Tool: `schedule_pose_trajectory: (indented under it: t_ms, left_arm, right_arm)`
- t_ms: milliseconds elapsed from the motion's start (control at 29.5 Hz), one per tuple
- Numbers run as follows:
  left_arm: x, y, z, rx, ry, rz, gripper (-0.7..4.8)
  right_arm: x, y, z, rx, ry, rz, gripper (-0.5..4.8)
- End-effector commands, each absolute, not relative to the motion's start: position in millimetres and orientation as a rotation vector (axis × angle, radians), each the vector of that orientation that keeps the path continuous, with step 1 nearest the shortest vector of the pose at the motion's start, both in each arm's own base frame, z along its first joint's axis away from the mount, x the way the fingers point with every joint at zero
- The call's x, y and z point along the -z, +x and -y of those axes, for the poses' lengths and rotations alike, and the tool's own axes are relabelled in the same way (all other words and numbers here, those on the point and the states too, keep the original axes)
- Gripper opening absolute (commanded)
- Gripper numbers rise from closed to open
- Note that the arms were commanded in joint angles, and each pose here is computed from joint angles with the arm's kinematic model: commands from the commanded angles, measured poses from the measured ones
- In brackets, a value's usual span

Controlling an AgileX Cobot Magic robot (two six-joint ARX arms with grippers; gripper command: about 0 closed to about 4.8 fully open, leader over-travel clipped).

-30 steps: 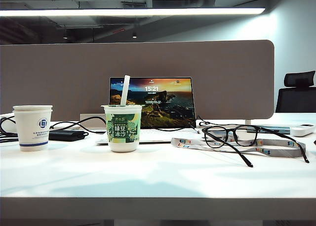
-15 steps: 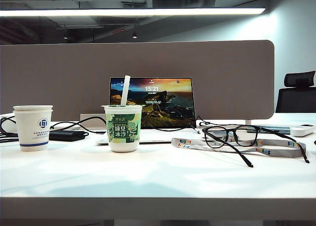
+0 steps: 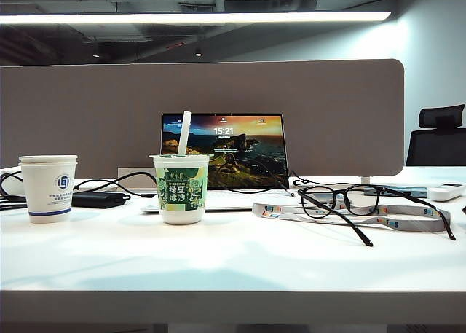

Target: Pick up the black phone, pick up the charger plug, insert the charger plug into the phone's charging port, and finally place the connected phone back on the desk.

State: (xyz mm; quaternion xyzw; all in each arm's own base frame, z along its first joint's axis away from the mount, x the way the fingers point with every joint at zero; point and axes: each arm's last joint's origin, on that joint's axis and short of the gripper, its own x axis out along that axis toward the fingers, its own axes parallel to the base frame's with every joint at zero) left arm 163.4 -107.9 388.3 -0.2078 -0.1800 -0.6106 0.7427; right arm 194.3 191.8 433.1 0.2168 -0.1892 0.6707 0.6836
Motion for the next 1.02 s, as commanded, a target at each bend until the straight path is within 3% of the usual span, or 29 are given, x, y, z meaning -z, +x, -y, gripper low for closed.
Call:
schedule_pose_trajectory:
  t_ms: [34,339,542,677,948,1016]
  left_arm:
    - [-391,164,106,1.303,-0.463,0.419,-0.06]
    - [-390,164,107,1.319,-0.425,0.423,-0.06]
    - [-376,169,113,1.416,-0.287,0.274,-0.06]
    - [-364,173,116,1.426,-0.245,0.167,-0.06]
    - [-350,178,119,1.394,-0.141,0.079,-0.06]
    - [-348,179,119,1.386,-0.101,0.041,-0.06]
  right_arm:
    - [-438,191,-187,-1.518,0.462,0.439,4.08]
    - [-449,202,-137,-1.398,0.37,0.409,4.09]
    - [-452,205,-104,-1.33,0.298,0.343,4.04]
    - [-448,205,-95,-1.32,0.222,0.284,3.59]
    - [-430,205,-97,-1.321,0.143,0.113,3.76]
    - [-427,205,-97,-1.319,0.144,0.081,4.02]
